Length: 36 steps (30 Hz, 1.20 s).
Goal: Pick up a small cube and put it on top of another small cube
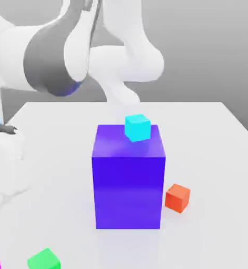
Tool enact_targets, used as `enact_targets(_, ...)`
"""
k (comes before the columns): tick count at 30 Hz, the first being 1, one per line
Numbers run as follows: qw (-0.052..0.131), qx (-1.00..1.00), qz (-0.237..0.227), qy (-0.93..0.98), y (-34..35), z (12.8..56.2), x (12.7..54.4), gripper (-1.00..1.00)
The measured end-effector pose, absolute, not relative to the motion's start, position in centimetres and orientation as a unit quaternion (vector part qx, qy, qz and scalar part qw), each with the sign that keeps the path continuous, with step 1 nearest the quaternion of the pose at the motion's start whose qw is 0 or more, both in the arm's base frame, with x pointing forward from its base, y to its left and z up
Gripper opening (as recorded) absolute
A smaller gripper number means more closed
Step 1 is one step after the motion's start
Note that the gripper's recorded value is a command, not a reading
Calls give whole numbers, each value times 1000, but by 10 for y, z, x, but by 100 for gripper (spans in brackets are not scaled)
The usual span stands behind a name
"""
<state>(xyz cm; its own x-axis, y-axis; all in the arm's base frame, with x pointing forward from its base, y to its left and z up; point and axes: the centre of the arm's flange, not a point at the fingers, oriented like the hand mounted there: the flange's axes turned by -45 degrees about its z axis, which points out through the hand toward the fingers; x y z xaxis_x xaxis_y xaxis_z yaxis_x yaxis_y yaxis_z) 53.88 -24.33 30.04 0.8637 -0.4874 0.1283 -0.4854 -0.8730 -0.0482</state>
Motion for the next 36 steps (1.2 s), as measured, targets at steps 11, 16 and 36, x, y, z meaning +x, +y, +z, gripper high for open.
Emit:
enact_targets(11, 0, -954, 0, 300, -292, 134, 515, -100)
enact_targets(16, 0, -954, 0, 300, -292, 128, 514, -100)
enact_targets(36, 1, -992, 0, 126, -167, 184, 511, 100)
